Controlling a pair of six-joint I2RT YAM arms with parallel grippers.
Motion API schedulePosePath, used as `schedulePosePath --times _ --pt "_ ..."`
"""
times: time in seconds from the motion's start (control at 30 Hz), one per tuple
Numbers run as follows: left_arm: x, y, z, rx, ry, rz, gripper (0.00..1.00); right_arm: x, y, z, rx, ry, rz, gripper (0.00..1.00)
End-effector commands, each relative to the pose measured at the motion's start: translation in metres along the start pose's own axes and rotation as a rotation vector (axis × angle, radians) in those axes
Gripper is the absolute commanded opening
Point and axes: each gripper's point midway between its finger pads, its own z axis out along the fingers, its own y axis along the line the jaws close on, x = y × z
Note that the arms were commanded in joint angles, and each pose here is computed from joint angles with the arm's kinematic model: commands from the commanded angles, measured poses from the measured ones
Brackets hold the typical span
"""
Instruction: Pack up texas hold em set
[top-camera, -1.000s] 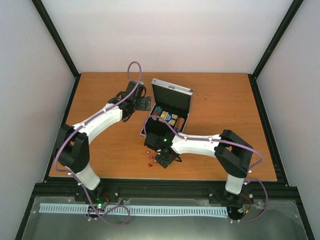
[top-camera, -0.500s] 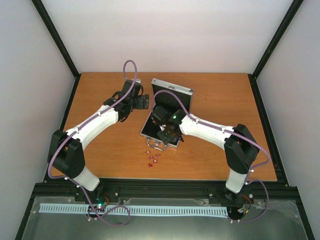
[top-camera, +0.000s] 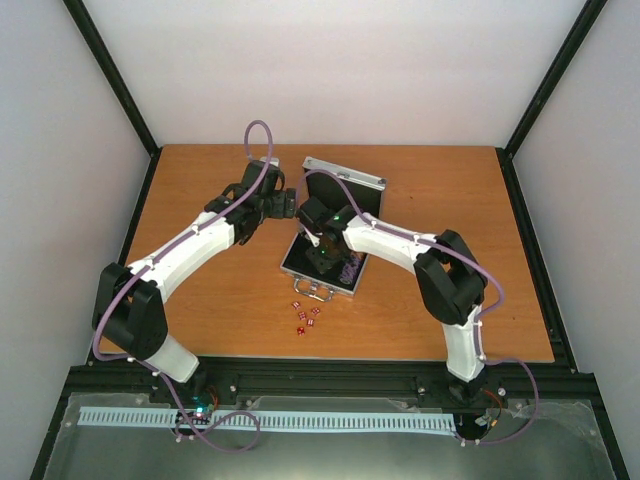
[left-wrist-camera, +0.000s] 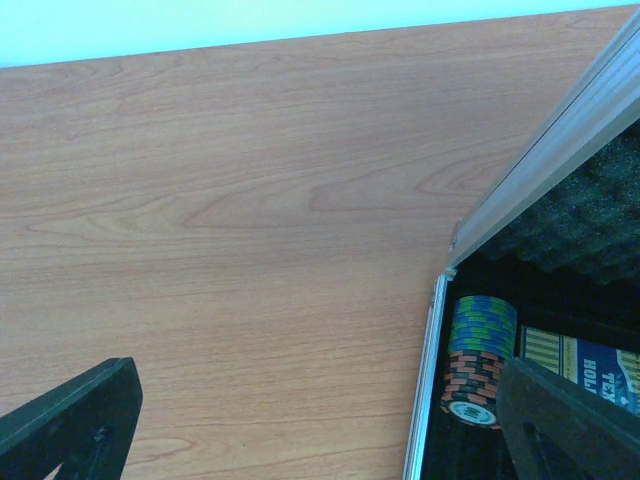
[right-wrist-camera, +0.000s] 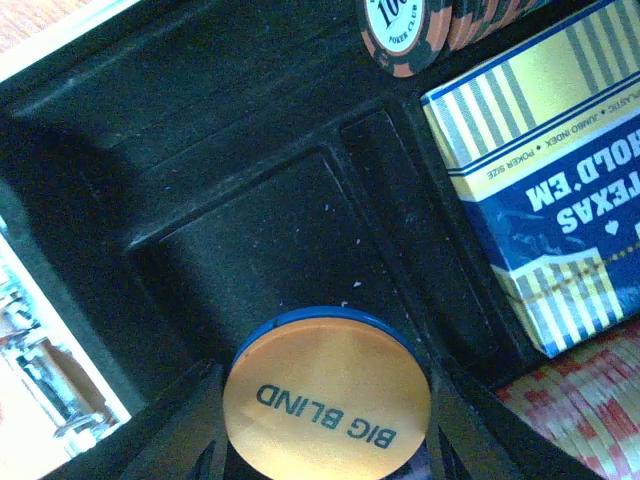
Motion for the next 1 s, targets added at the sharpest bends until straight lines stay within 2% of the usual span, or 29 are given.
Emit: schedulePosePath --times 0.0,0.33,0.67,0.7,0.87,0.97 --pt "-0.008 0.003 -0.010 -0.007 -0.024 0.009 1.00 -0.017 -0.002 0.006 -0.025 -0.039 -0.009 0.28" --pt "-0.005 0.003 -0.007 -0.013 -0.018 0.015 1.00 -0.021 0.001 0.030 -0.061 -0.023 -0.005 0.27" --pt "-0.002 0.004 -0.006 -0.013 -0.013 0.018 1.00 -0.018 0.001 0.052 -0.048 -0.003 0.006 0.31" --pt "-0.002 0.004 -0.006 -0.014 -0.014 0.019 1.00 -0.017 0.002 0.054 -0.055 0.001 0.007 0.34" --pt "-0.003 0.003 -0.006 -0.011 -0.016 0.021 1.00 -0.013 -0.001 0.059 -0.035 0.017 0.013 0.63" --pt "-0.003 0.002 -0.005 -0.008 -0.013 0.022 1.00 -0.014 -0.003 0.057 -0.028 0.012 0.012 0.71"
